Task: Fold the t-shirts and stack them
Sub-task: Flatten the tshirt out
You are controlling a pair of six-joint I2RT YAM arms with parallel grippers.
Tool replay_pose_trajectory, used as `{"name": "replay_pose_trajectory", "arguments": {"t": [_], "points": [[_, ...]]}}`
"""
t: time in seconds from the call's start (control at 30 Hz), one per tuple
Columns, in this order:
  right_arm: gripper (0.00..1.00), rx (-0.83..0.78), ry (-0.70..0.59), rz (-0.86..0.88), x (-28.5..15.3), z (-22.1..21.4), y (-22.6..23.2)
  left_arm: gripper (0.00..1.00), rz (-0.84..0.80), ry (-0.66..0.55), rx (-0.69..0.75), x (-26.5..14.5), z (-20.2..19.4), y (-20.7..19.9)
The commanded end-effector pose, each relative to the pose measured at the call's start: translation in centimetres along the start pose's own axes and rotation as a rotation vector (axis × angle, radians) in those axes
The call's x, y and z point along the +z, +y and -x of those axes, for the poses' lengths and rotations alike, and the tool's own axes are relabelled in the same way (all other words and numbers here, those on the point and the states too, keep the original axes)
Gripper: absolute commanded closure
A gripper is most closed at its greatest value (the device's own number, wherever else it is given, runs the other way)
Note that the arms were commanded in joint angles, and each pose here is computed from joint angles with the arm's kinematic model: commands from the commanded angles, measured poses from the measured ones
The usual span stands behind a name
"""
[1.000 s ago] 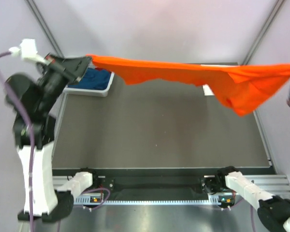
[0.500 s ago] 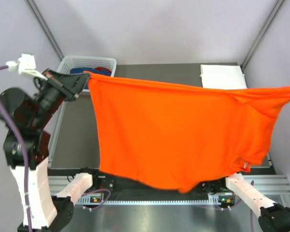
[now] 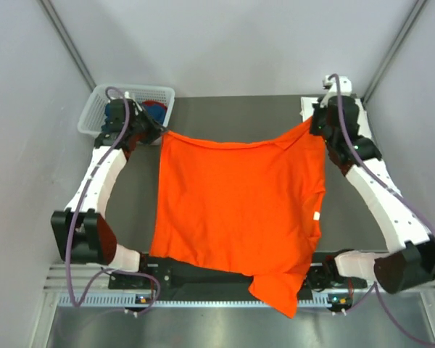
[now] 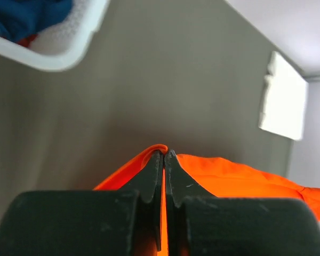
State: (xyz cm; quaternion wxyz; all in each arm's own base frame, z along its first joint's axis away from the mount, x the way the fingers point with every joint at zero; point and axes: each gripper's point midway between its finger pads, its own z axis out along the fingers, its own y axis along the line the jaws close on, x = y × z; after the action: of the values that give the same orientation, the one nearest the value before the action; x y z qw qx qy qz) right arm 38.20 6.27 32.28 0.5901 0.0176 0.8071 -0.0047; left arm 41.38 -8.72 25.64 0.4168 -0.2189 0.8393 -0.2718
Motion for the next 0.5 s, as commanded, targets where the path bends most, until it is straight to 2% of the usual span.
{"name": "replay_pose_trajectory", "arguments": {"t": [0.0,0.07,0.1,0.17,0.2,0.23,0.3,0.33,0.37,0.4,0.47], "points": [[1.0,0.042,-0.221,0.122,3.3,5.2,2.9,1.0,-0.005,-0.154,0.072,4.0,4.0,0.5],[1.0,0.023,-0.173,0.151,6.9,3.2,4.0,1.0,-0.012,-0.166,0.091,6.1,4.8,0.6],[1.0,0.016,-0.168,0.182,7.8,3.2,4.6,1.0,0.008,-0.133,0.083,8.2,4.2,1.9],[1.0,0.018,-0.166,0.198,10.9,2.4,5.0,1.0,-0.023,-0.134,0.087,9.6,5.3,1.1],[1.0,0.028,-0.181,0.214,11.6,3.3,5.3,1.0,-0.007,-0.111,0.077,11.3,5.0,2.2],[1.0,0.031,-0.143,0.201,13.7,1.9,4.8,1.0,-0.026,-0.125,0.077,11.6,6.1,1.5],[1.0,0.054,-0.143,0.218,15.1,2.7,4.8,1.0,-0.011,-0.105,0.057,13.5,6.2,2.8],[1.0,0.07,-0.132,0.199,16.0,2.6,3.9,1.0,-0.045,-0.095,0.05,13.7,6.5,1.9],[1.0,0.081,-0.075,0.185,17.1,0.9,3.5,1.0,-0.057,-0.085,0.048,14.1,6.5,1.7],[1.0,0.109,-0.074,0.177,17.3,1.3,3.2,1.0,-0.036,-0.082,0.021,14.5,7.2,3.7],[1.0,0.138,-0.021,0.149,17.2,0.0,1.9,1.0,-0.054,-0.064,0.015,14.7,7.1,3.8]]}}
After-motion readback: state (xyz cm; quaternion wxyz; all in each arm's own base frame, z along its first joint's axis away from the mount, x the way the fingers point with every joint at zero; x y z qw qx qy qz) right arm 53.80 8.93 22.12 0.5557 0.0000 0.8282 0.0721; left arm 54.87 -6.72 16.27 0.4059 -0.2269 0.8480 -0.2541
